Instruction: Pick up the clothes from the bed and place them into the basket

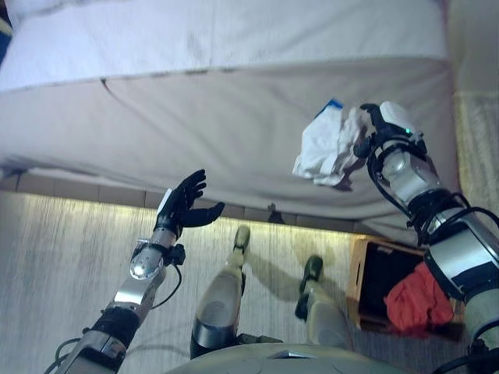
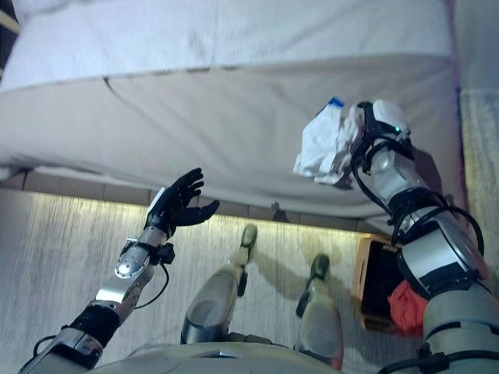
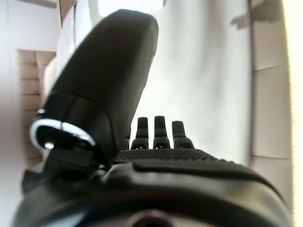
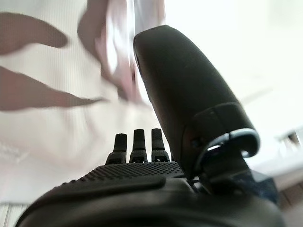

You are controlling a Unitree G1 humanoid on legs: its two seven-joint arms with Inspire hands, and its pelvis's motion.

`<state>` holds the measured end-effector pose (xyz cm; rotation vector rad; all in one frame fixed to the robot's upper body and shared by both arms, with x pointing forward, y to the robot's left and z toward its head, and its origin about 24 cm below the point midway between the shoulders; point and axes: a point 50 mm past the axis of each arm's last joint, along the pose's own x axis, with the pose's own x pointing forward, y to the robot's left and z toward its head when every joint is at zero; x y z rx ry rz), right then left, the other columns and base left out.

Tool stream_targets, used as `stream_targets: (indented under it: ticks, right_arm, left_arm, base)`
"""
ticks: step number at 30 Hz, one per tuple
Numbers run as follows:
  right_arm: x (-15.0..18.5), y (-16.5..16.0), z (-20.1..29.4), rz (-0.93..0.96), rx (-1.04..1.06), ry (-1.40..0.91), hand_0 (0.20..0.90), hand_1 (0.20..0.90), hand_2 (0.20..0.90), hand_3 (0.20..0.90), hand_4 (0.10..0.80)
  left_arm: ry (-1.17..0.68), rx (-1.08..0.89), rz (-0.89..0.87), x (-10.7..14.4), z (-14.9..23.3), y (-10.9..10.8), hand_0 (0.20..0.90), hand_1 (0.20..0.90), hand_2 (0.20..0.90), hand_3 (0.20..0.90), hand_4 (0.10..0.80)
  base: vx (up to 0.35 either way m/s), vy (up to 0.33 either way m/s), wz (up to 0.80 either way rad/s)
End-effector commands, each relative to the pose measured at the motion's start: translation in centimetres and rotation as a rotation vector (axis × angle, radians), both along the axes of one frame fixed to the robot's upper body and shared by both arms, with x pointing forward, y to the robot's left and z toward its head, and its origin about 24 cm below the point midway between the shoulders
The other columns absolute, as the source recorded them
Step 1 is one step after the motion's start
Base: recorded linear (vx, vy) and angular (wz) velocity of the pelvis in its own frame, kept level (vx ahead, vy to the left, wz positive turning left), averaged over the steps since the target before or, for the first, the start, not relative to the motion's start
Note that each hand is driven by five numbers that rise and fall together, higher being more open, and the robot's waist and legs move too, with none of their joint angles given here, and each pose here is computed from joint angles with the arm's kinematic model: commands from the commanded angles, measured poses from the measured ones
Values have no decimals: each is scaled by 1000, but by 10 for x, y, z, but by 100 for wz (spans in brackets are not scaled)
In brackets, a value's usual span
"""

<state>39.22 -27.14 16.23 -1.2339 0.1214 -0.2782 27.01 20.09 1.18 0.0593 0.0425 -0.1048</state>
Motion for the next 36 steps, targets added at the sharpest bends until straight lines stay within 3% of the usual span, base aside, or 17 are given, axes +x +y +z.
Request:
stream_targets:
  ticks: [1,17,19,20,28,36]
  right_arm:
    - [5,-5,55,2,-168,-135,900,900,900,900,800]
    - [10,-19,73,-125,-204,-53,900,900,900,900,800]
    - [10,-18,74,-112,-160,-69,521,521,521,458,358]
    - [10,-17,75,-105,-120,-88,300,300,300,200,100]
    - [9,-9,72,-32,-45,-203,300,300,300,200,100]
    - [-5,-22,55,-6,-1,-221,300,300,300,200,100]
  left_arm:
    - [-296,-72,-58,10,54,-12,900,900,900,900,800]
    - [-373,-220,-65,13,77,-28,900,900,900,900,800]
    - [-380,-217,-69,11,77,-29,900,900,900,900,800]
    - [-383,-217,-69,11,78,-28,900,900,900,900,800]
    - [-384,-196,-76,11,76,-22,900,900,900,900,800]
    - [-343,-160,-45,8,66,-7,900,900,900,900,800]
  base:
    - [-74,-11,20]
    - [-85,-7,11]
    - [-38,-44,1]
    - [-62,-36,4]
    - [-28,-2,-9]
    - [91,18,-18]
